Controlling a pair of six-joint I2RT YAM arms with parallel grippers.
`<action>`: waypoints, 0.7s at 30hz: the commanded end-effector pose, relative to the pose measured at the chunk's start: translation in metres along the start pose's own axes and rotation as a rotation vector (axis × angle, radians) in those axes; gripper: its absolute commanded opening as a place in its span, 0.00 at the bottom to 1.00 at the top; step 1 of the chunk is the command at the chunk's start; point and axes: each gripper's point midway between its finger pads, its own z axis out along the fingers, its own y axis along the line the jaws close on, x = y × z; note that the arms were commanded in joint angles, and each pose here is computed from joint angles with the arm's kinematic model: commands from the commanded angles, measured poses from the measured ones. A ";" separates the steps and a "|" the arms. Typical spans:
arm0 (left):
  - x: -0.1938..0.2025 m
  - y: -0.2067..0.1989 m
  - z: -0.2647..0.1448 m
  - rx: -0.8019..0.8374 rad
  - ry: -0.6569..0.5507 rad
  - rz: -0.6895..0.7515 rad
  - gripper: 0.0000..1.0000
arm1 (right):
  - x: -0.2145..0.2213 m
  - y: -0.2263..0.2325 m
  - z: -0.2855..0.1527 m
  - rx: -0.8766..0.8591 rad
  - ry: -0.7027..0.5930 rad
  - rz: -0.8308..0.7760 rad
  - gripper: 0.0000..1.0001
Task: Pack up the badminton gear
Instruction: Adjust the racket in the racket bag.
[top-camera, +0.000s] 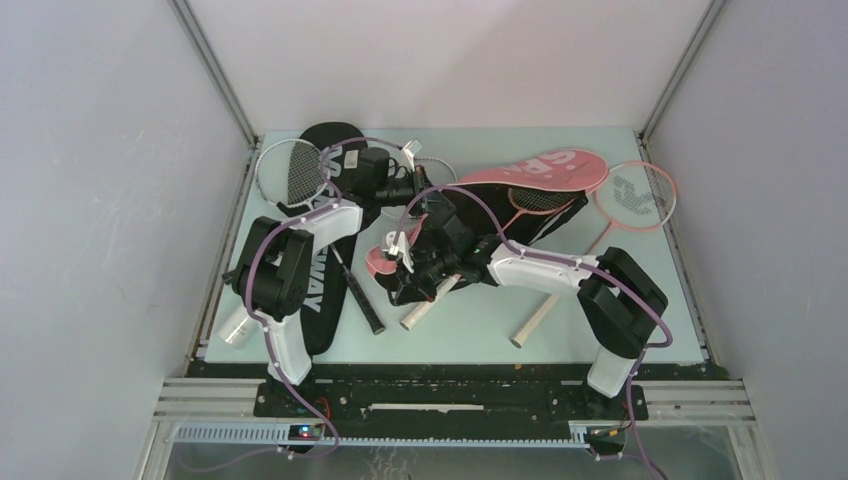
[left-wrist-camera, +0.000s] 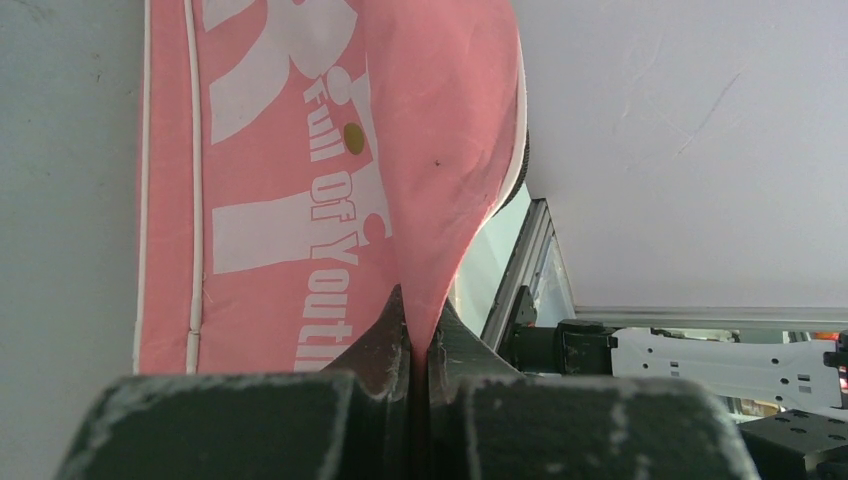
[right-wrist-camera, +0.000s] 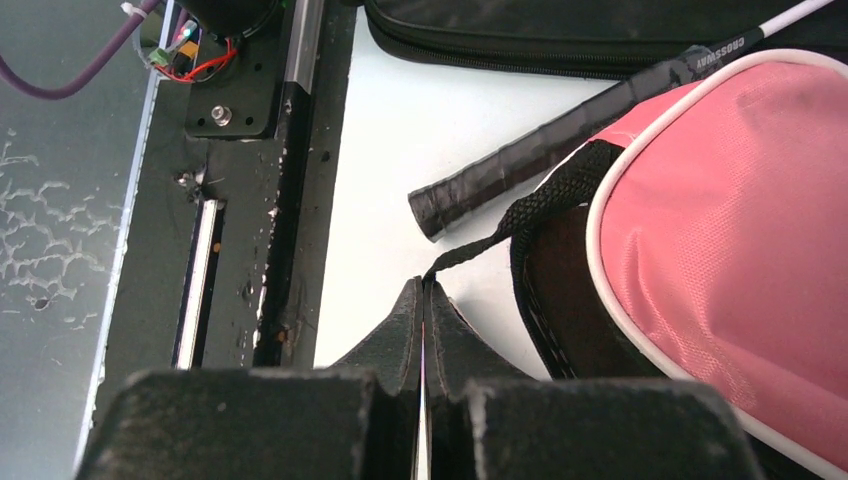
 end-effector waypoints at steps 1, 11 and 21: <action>-0.018 -0.021 -0.002 0.061 -0.020 0.052 0.00 | -0.002 0.002 0.004 -0.004 0.016 -0.026 0.00; -0.030 -0.023 -0.003 0.066 -0.049 0.018 0.00 | 0.021 0.002 0.017 0.039 0.073 -0.042 0.00; -0.038 -0.031 -0.003 0.102 -0.065 -0.012 0.00 | 0.029 -0.002 0.026 0.073 0.080 0.003 0.00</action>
